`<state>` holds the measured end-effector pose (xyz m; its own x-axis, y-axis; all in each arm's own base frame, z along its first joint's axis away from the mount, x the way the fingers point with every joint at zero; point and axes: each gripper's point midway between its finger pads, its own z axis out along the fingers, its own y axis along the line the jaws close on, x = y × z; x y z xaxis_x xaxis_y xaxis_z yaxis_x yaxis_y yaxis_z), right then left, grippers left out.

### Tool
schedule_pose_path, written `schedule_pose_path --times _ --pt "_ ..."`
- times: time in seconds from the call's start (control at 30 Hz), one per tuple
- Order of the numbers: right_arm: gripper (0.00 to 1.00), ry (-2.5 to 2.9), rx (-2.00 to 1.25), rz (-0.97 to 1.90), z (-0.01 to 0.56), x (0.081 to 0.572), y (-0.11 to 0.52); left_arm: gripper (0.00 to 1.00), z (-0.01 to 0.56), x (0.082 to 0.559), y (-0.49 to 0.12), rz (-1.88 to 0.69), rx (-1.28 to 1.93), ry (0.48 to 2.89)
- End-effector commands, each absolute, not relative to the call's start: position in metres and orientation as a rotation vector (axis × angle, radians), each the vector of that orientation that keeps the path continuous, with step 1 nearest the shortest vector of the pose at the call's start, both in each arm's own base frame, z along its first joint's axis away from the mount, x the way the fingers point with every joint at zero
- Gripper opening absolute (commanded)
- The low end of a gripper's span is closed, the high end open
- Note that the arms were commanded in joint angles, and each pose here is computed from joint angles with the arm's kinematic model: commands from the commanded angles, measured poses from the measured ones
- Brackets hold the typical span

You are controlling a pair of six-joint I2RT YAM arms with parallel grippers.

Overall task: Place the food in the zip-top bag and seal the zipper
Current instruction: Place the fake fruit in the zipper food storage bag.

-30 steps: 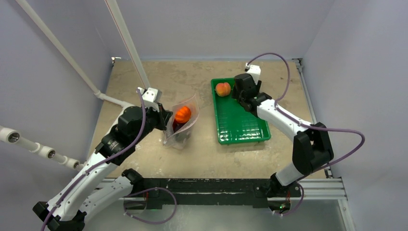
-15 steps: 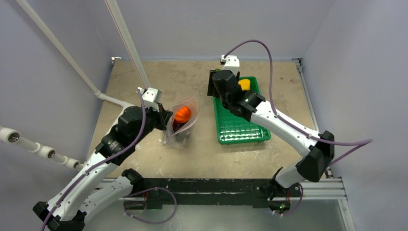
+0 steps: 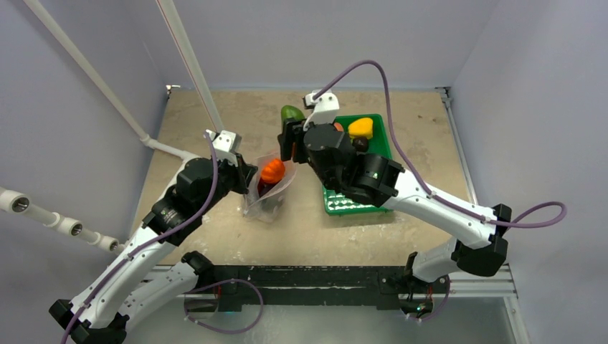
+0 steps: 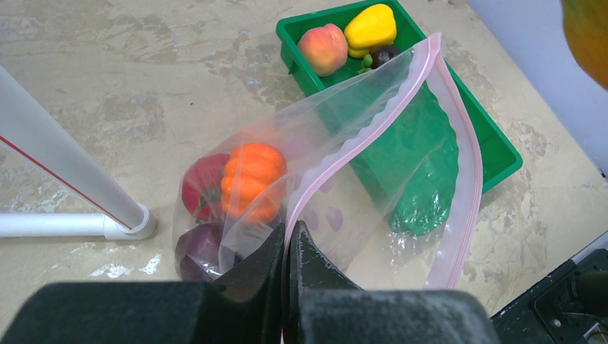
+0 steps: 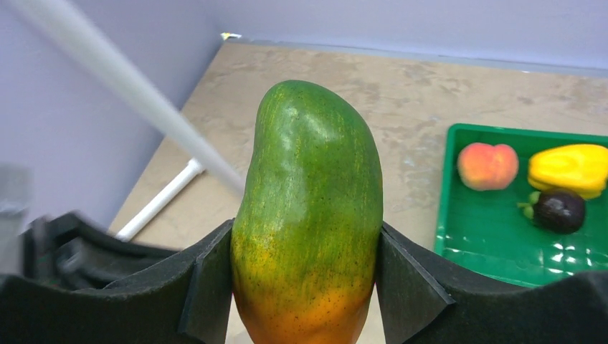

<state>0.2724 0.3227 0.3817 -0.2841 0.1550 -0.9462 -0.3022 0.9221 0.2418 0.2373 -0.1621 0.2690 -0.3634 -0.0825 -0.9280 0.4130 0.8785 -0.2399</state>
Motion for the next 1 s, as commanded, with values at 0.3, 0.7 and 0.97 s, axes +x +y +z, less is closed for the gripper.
schedule_pose_path --times 0.3,0.7,0.97 --pt "0.00 1.800 -0.346 0.377 0.371 0.226 0.373 0.00 0.277 0.239 -0.162 -0.529 0.239 1.847" --pt "0.00 1.874 -0.467 0.332 0.316 0.220 0.386 0.00 0.278 0.239 -0.161 -0.529 0.238 1.846" --pt "0.00 1.924 -0.494 0.427 0.300 0.206 0.388 0.00 0.275 0.240 -0.162 -0.525 0.238 1.854"
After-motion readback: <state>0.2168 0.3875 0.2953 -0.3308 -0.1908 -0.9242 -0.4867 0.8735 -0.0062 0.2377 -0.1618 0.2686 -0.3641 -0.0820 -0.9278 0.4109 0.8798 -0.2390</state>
